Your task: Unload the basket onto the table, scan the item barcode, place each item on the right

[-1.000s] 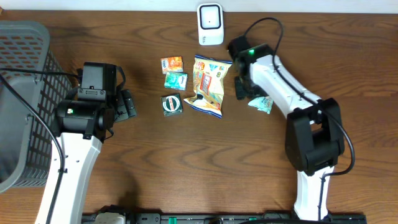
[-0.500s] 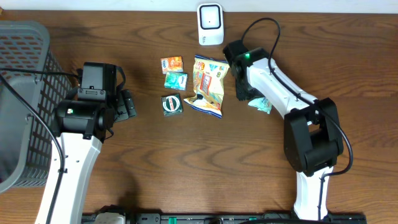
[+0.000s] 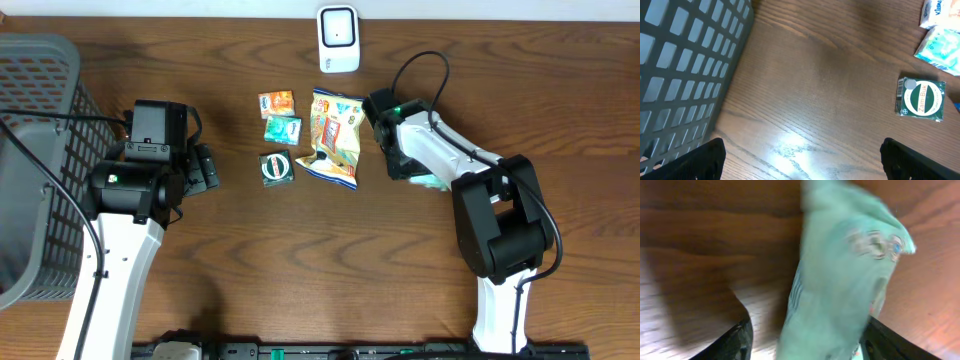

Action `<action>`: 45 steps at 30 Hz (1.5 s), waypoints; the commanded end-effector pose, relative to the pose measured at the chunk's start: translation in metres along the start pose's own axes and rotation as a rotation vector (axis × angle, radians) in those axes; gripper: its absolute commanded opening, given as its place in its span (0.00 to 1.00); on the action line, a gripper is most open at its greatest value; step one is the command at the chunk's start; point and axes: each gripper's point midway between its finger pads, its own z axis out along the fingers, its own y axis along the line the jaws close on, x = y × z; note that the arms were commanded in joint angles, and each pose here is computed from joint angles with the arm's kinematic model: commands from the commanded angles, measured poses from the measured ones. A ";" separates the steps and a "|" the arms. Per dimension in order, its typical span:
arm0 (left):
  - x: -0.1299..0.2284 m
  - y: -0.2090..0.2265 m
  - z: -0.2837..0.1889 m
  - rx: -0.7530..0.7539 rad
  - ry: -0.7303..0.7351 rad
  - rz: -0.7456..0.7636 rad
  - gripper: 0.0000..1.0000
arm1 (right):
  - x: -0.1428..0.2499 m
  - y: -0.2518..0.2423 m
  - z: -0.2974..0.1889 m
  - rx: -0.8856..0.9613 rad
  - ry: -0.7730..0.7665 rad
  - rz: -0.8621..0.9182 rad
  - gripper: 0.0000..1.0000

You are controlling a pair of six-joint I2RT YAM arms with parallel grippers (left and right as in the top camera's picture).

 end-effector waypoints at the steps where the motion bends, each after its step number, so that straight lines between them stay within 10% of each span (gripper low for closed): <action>1: -0.004 -0.001 -0.003 0.002 -0.010 -0.006 0.97 | 0.005 -0.014 0.011 0.047 0.021 0.024 0.46; 8: -0.004 -0.001 -0.003 0.002 -0.010 -0.006 0.98 | 0.010 -0.011 0.018 -0.055 0.085 0.041 0.01; 15: -0.004 -0.001 -0.003 0.002 -0.010 -0.006 0.97 | -0.007 0.012 -0.005 -0.265 0.086 -0.059 0.01; 25: -0.004 -0.001 -0.003 0.002 -0.010 -0.006 0.98 | -0.029 0.100 -0.135 -1.131 -0.016 -0.324 0.01; 36: -0.004 -0.001 -0.003 0.002 -0.010 -0.006 0.98 | -0.005 0.099 -0.134 -1.662 0.047 -0.178 0.01; 45: -0.004 -0.001 -0.003 0.002 -0.010 -0.006 0.98 | 0.012 0.055 -0.043 -1.524 0.179 0.148 0.17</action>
